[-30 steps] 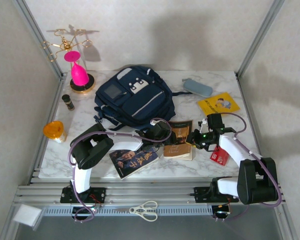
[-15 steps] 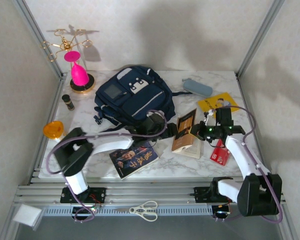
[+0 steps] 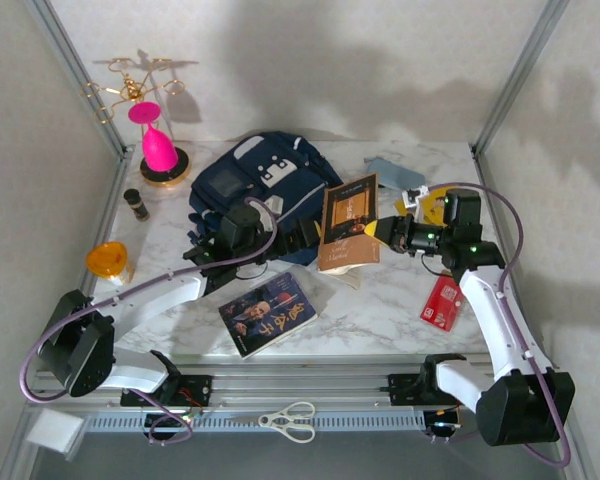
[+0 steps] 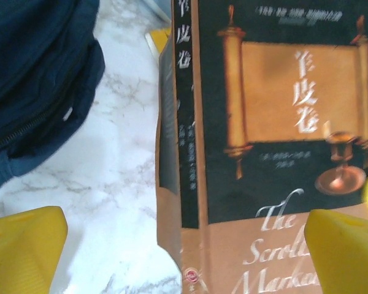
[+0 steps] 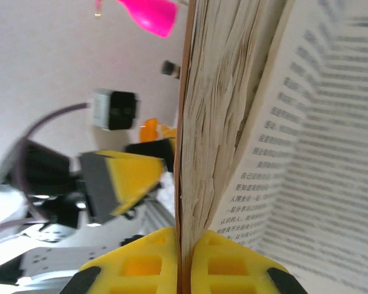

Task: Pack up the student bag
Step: Pick up the book from the center of the table.

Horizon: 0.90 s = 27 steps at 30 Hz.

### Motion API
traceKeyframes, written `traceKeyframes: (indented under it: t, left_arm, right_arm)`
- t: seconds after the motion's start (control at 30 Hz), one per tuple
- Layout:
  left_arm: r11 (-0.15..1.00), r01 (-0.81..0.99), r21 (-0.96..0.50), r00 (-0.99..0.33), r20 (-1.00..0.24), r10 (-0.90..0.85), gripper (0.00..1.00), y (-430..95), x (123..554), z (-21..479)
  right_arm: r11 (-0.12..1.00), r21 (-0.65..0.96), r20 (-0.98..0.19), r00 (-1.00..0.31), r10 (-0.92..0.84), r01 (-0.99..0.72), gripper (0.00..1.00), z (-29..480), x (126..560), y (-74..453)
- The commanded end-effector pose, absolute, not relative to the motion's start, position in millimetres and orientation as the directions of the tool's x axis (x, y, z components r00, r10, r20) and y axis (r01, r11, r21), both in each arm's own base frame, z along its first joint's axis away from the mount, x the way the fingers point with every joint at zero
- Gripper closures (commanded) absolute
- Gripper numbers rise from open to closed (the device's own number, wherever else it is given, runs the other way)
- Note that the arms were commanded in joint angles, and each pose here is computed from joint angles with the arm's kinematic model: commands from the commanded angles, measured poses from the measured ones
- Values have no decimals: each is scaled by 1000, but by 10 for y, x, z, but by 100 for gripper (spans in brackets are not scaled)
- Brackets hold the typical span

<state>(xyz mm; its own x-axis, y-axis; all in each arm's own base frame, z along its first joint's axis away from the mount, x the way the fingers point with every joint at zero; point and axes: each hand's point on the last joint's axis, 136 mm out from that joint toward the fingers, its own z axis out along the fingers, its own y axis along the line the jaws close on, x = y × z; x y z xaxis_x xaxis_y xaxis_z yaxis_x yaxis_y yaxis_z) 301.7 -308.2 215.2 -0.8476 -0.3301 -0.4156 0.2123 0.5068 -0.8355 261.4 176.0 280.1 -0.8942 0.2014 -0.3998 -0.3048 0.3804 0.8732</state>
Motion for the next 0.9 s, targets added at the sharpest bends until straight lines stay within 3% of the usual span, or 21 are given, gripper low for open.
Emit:
traceKeyframes:
  t: [0.0,0.1,0.27,0.37,0.6,0.67,0.73,0.87]
  left_arm:
    - [294,335,-895,-856,-420,-303,2,-3260,2822,2619]
    - [238,342,-909,-861,-404,-308,2,-3317,2804,2698]
    - [128,365,-922,-870,-387,-305,12,-3426,2733,2888]
    - [66,388,-919,-870,-389,-302,29,-3473,2680,3040]
    - [81,394,-915,-866,-399,-302,75,-3497,2685,3083]
    - [82,393,-916,-862,-398,-313,90,-3489,2702,3106]
    - [72,400,-914,-858,-401,-321,100,-3494,2708,3159]
    - [39,402,-915,-852,-389,-350,100,-3501,2756,3290]
  right_arm:
    - [195,848,-521,-841,146,-492,100,3402,2437,1926]
    - [178,843,-532,-835,140,-508,100,3441,2423,1954]
    - [174,858,-507,-851,135,-483,100,3317,2465,1968]
    - [178,864,-495,-860,122,-472,100,3194,2481,1971]
    - [263,856,-488,-864,123,-446,98,2990,2577,1932]
    - [288,856,-481,-867,133,-430,86,2942,2620,1907]
    - [313,851,-480,-866,138,-422,67,2909,2644,1880]
    - [382,849,-458,-868,193,-363,23,2801,2727,1737]
